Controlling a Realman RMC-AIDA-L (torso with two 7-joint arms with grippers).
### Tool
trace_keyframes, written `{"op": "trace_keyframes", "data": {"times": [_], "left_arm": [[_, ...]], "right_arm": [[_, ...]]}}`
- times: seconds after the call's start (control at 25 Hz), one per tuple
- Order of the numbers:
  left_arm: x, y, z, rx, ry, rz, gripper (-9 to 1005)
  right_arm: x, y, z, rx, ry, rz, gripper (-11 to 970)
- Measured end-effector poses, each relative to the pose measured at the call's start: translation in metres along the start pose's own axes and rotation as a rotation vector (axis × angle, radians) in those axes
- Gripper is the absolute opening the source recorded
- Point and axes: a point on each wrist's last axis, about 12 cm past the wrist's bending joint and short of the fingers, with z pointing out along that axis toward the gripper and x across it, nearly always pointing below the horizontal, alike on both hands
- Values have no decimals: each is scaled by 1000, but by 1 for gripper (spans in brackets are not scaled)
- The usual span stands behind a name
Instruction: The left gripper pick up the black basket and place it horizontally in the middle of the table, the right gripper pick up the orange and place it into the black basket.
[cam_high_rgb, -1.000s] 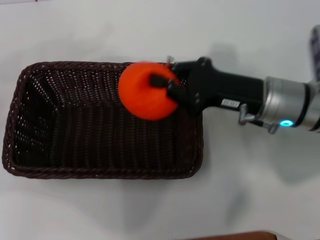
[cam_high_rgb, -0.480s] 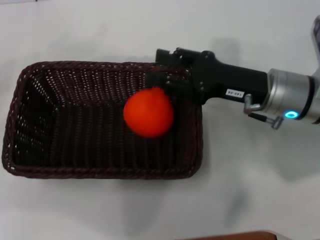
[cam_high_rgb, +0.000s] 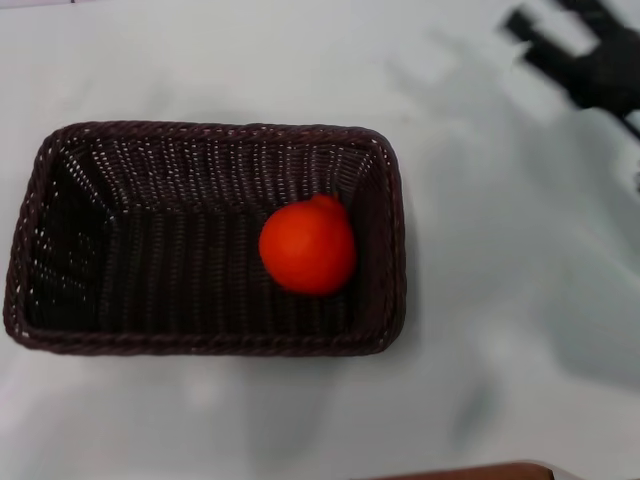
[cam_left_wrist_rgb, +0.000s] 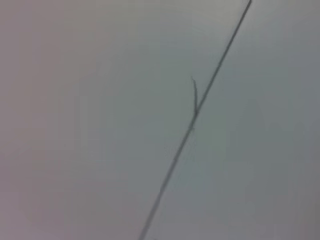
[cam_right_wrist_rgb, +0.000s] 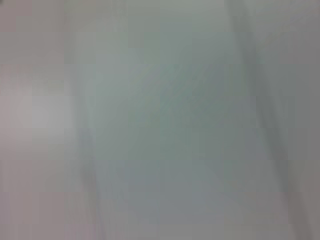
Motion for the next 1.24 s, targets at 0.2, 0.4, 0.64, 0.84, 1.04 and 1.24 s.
{"op": "trace_keyframes", "data": {"times": [0.2,0.4,0.64,0.84,1.04,1.24], "left_arm": [[18,0,-15,-92,-81,160,782],[39,3,-22,-228,-95,172,782],[48,4,-29,-279,-82,136,782],[48,4,-35,-294,-93,131,782],[49,4,-37,-302,-98,124,782],[51,3,-34,-316,-125,97,782]], "right_arm": [[-12,4,-37,-277,115,-79,950],[-20,0,-54,-419,160,-99,945],[-22,-2,-55,-414,155,-89,944],[-21,-1,-55,-418,162,-91,945],[-19,-1,-52,-411,174,-94,945],[-17,0,-47,-396,185,-98,945]]}}
